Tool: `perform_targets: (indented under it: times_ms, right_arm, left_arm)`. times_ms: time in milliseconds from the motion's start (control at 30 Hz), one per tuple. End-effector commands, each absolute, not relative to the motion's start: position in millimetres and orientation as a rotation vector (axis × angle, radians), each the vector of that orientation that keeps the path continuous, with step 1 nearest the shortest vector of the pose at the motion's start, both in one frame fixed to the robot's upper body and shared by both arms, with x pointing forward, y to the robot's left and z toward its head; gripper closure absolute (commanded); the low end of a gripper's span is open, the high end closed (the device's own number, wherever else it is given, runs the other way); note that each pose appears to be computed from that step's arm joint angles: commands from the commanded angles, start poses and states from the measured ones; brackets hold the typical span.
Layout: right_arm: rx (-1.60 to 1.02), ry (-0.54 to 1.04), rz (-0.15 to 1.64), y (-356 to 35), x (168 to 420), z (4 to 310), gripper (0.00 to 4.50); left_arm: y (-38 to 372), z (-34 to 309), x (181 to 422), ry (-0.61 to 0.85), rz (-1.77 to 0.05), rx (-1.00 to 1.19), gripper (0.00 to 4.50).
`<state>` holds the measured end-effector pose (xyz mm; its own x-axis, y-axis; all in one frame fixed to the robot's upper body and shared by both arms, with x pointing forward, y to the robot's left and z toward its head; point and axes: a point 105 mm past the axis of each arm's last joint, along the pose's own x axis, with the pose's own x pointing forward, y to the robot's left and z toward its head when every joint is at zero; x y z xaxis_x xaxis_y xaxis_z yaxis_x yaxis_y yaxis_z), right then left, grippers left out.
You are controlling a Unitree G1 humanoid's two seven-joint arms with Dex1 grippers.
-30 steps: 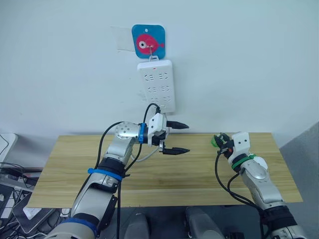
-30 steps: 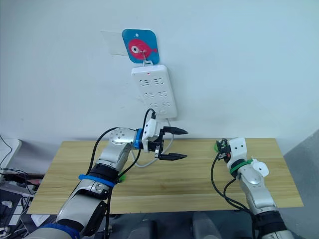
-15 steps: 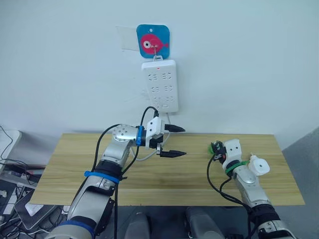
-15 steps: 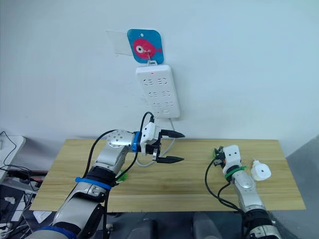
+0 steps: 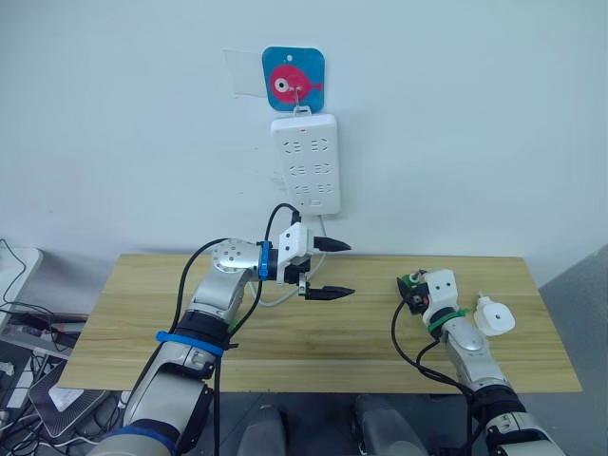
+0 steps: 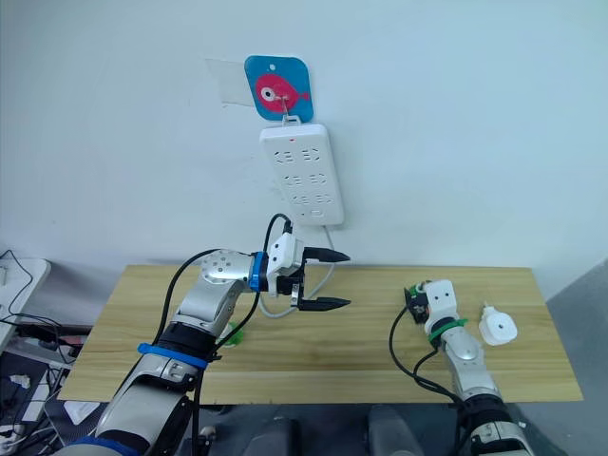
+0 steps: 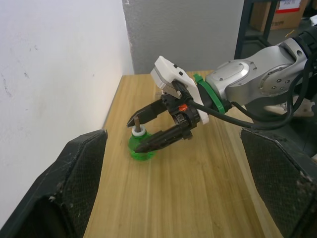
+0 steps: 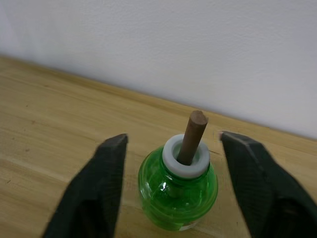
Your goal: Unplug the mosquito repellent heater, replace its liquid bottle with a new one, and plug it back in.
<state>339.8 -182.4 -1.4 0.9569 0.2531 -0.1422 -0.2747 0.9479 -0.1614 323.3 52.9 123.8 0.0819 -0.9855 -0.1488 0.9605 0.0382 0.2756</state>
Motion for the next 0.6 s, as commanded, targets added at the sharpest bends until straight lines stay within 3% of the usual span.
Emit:
perform_targets:
  times_ms: [33,333,433,600]
  right_arm:
    - [-0.205,0.061,0.289,-192,326,19,0.05]
    - [-0.229,0.070,0.532,-181,280,72,0.05]
    - [-0.243,0.065,0.639,-167,276,88,0.05]
    - [-0.262,-0.003,0.916,-122,282,130,0.05]
  left_arm:
    - [68,132,324,-0.100,-1.427,0.294,0.00]
    - [116,150,299,-0.066,-1.222,0.144,0.00]
    - [126,153,293,-0.071,-1.125,0.114,0.00]
    - [164,143,283,-0.085,-0.782,0.086,0.00]
